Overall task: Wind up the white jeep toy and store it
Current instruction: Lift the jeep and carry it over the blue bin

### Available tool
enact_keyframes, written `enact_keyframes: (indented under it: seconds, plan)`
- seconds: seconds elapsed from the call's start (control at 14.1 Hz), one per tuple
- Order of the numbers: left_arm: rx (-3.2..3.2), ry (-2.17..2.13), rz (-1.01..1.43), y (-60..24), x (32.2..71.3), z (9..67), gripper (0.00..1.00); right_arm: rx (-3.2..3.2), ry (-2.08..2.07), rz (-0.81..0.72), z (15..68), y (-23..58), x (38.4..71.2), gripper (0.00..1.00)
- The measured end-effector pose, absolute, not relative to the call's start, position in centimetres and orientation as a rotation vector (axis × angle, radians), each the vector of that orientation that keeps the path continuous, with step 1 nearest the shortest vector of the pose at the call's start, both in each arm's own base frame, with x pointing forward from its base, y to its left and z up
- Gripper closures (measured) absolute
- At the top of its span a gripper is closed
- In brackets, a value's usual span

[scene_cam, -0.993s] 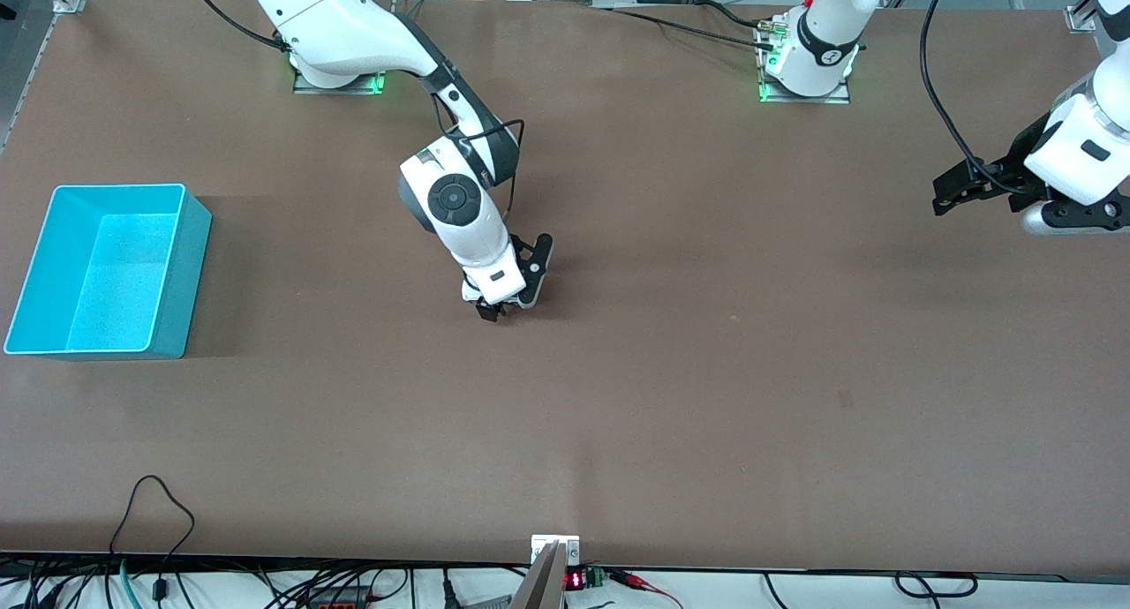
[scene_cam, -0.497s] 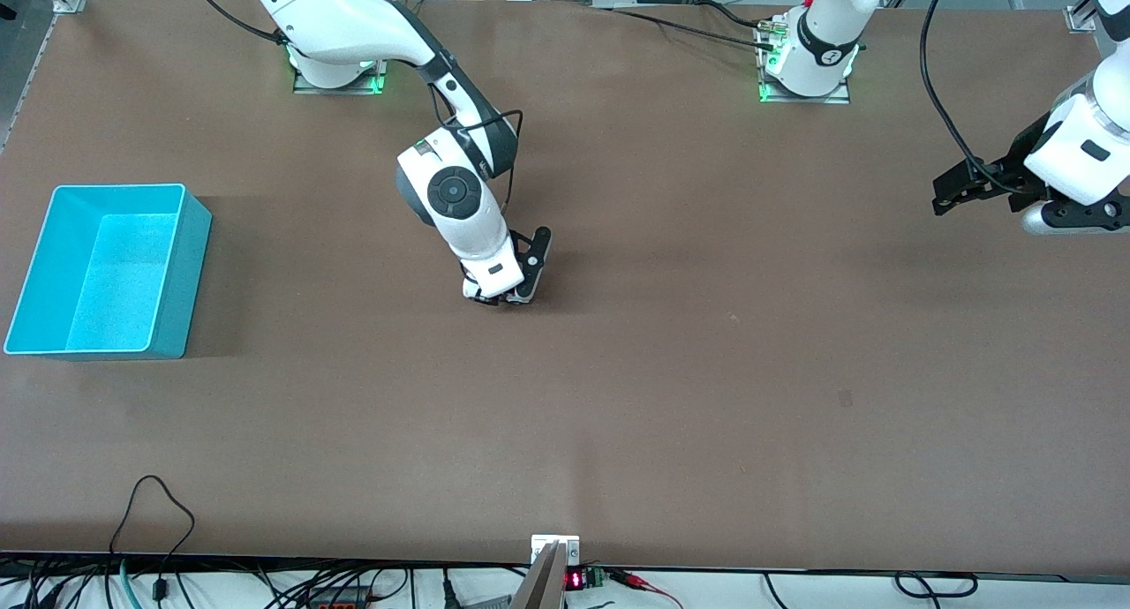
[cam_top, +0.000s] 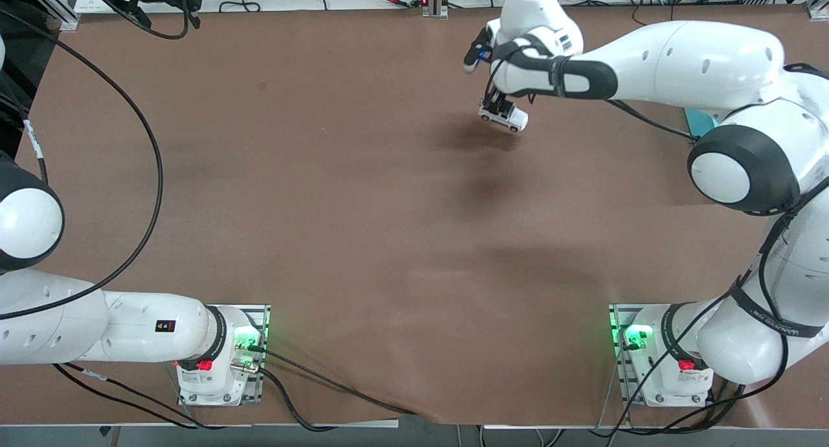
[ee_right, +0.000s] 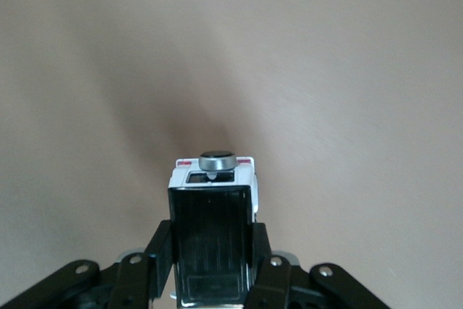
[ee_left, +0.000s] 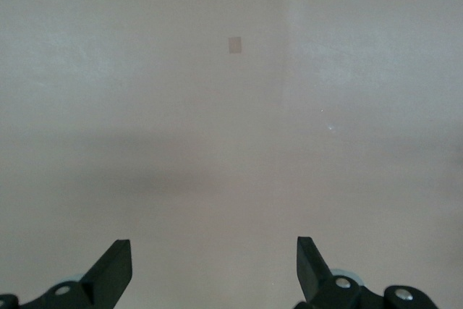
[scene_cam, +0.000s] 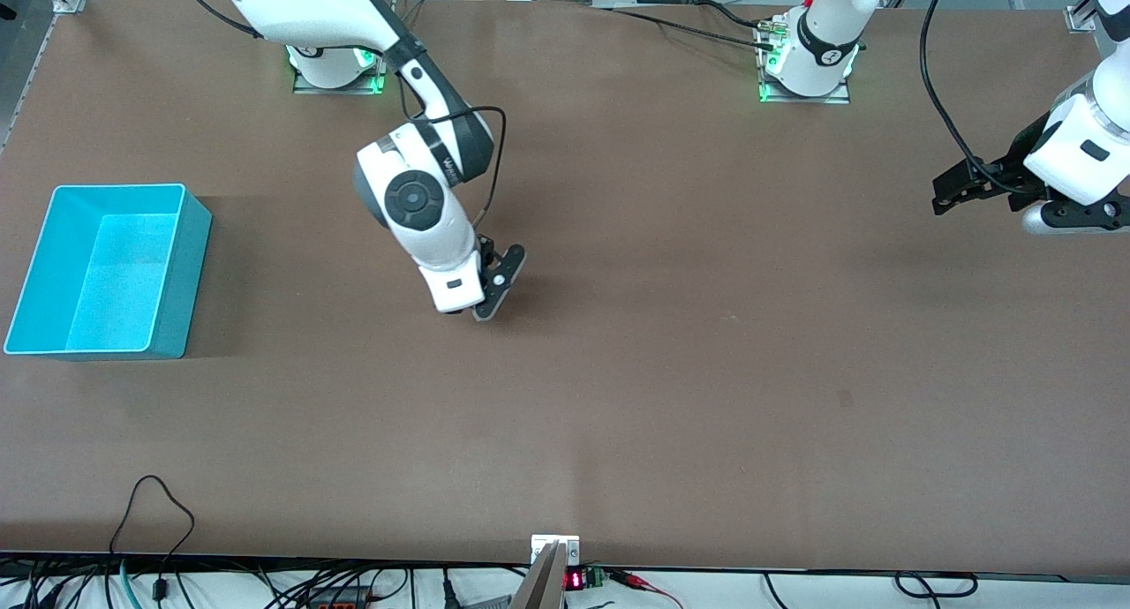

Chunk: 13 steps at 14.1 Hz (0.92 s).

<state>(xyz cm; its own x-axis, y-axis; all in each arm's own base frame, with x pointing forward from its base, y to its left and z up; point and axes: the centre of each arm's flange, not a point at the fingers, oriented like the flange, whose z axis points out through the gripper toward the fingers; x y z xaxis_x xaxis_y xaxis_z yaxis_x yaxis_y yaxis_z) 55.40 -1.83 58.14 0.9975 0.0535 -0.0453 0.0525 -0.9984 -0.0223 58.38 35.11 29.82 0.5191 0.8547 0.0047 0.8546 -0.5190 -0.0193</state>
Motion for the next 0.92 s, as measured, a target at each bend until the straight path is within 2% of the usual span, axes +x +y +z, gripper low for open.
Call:
enact_keyframes:
  seconds: [0.5,0.71,0.92]
  plan:
    - [-3.118,-0.083,0.074,-1.8,55.4,58.1,0.0,-2.923,-1.129,0.103,35.5,22.8,62.7,0.53]
    - [-3.118,-0.083,0.074,-1.8,55.4,58.1,0.0,-3.006,-0.925,0.176,36.7,17.7,63.4,0.53]
    - [-3.118,-0.083,0.074,-1.8,55.4,58.1,0.0,-3.088,-0.742,0.187,37.7,12.9,64.2,0.53]
